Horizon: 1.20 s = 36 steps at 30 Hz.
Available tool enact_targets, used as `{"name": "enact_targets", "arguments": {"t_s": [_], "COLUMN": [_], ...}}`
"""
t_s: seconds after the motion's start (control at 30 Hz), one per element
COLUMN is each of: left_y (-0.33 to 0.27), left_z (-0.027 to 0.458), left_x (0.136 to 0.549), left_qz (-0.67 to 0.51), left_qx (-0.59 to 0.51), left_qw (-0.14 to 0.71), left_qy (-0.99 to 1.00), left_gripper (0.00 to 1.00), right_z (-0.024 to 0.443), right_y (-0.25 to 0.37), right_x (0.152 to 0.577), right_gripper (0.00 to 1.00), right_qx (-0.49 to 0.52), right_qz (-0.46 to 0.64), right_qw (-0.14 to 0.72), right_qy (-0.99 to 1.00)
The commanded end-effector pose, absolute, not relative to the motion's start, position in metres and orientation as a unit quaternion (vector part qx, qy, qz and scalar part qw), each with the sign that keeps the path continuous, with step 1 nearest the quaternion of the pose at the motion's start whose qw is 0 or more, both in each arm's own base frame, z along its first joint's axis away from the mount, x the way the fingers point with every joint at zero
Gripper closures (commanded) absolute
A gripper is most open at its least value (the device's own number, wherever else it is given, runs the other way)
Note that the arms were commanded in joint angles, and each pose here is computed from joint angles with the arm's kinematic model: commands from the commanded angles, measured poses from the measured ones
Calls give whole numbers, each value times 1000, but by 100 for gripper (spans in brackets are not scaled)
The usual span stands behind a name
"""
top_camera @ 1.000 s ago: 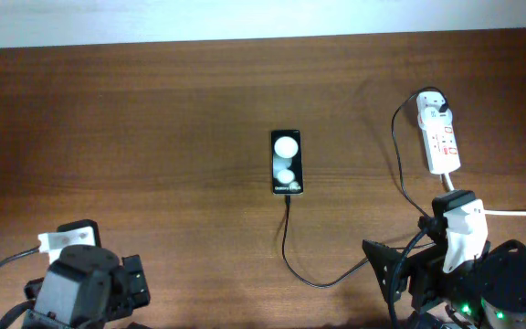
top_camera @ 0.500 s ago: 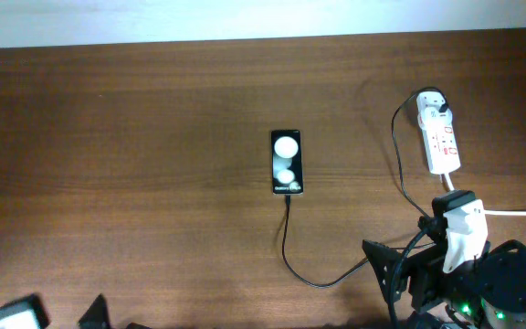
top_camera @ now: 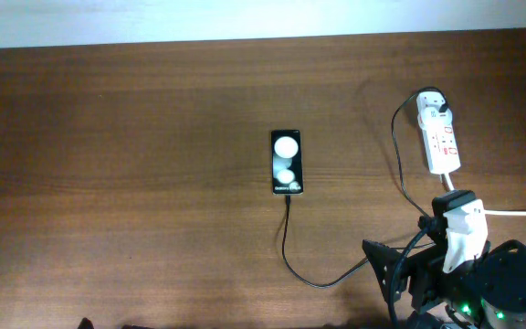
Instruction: Plug charger to phone and switch on socket
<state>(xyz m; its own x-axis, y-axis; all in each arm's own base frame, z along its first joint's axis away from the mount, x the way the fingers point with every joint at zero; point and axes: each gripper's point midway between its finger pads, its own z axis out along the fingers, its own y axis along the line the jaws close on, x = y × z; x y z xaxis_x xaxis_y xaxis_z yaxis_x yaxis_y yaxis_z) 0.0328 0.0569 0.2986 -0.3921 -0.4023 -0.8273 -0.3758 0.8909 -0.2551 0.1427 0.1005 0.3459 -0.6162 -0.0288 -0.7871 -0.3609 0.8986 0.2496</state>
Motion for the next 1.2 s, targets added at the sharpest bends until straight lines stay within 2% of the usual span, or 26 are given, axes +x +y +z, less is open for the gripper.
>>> {"name": "enact_targets", "arguments": {"t_s": [0.0,0.37,0.57,0.67,0.77,0.83,0.97,1.17], "left_y": [55,64,76,94,84,78,65,57], "left_z": [297,292,300,336,334,325,273,214], "left_x": [31,-10,-9,19,85,121,190,219], "left_qz": [-19,-58,-36,-10,-20,-28,-44,-42], "left_qx": [-232,-242,-261,-312,-321,-324,-326,-319], "left_qw": [501,589,604,666,688,701,719,708], "left_qy": [833,769,752,677,650,635,612,629], "left_gripper": [1,1,1,1,1,1,1,1], "right_z": [348,361,366,351,341,334,320,318], "right_y": [99,110,112,126,135,134,126,127], "right_x": [144,146,165,178,186,186,176,174], "right_gripper": [1,1,1,1,1,1,1,1], "right_qx": [-105,-107,-87,-94,-97,-97,-103,-102], "right_qz": [193,226,201,176,161,152,133,140], "right_qw": [428,441,462,438,419,407,378,370], "right_qy": [877,862,859,877,888,895,910,913]}}
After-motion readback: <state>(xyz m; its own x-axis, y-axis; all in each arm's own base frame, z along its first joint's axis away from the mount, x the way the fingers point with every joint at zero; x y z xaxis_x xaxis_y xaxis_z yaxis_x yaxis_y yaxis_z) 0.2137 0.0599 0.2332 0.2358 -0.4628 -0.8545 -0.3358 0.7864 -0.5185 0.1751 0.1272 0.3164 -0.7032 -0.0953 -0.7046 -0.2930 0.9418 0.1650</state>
